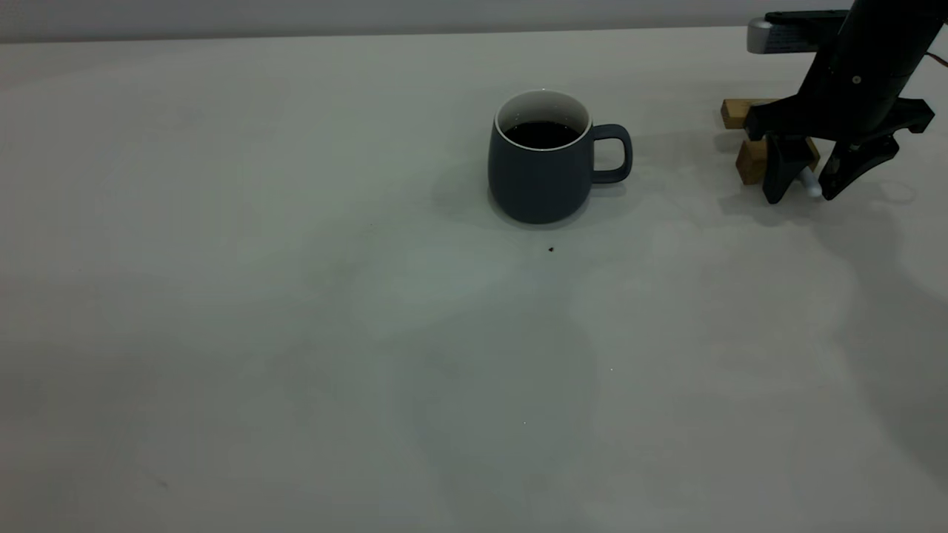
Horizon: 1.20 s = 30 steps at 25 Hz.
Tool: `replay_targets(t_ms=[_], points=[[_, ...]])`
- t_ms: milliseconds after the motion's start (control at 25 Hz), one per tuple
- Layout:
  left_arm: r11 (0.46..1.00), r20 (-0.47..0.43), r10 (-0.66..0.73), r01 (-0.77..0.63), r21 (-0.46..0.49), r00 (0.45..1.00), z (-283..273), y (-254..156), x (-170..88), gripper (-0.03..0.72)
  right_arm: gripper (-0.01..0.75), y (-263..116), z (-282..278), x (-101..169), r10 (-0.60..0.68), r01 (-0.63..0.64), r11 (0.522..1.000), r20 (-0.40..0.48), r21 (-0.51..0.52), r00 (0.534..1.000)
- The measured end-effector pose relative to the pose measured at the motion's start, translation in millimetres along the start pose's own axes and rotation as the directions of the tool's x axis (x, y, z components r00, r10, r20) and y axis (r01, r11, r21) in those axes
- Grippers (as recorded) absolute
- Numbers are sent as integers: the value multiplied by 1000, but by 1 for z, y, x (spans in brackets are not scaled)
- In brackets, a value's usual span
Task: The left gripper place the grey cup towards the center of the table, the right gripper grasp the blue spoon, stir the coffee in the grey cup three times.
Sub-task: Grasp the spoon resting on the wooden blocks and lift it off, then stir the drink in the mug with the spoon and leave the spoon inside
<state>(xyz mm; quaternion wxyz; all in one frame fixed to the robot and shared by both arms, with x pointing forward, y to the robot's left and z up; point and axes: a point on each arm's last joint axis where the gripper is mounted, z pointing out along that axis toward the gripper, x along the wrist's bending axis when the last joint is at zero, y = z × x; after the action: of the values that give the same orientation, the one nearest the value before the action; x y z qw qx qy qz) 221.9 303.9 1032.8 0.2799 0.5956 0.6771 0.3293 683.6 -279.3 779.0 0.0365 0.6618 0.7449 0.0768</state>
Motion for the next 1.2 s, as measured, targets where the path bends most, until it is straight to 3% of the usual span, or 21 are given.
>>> replay_targets(t_ms=[120,200,320,480,840,960,1040,1120,1200], points=[[1000,0,0,0,0,1000,0,0,0,585,539,0,0,0,0,0,1000,0,-3,1000],[1000,0,0,0,0,1000,0,0,0,585,487,0,0,0,0,0,1000,1,-4,1000],[1000,0,0,0,0,1000,0,0,0,585,359,1,0,0,2,-2,1000,2,-6,1000],[1000,0,0,0,0,1000,0,0,0,585,121,1,0,0,6,-6,1000,2,-7,1000],[1000,0,0,0,0,1000,0,0,0,585,106,12,-47,3,19,-20,999,-12,-36,1000],[1000,0,0,0,0,1000,0,0,0,585,106,16,-78,14,107,-112,993,-116,-44,987],[1000,0,0,0,0,1000,0,0,0,585,106,18,-96,25,159,-170,985,-229,-29,960],[1000,0,0,0,0,1000,0,0,0,585,106,18,-105,38,202,-211,977,-366,16,909],[1000,0,0,0,0,1000,0,0,0,585,106,18,-112,52,249,-247,966,-521,74,817]])
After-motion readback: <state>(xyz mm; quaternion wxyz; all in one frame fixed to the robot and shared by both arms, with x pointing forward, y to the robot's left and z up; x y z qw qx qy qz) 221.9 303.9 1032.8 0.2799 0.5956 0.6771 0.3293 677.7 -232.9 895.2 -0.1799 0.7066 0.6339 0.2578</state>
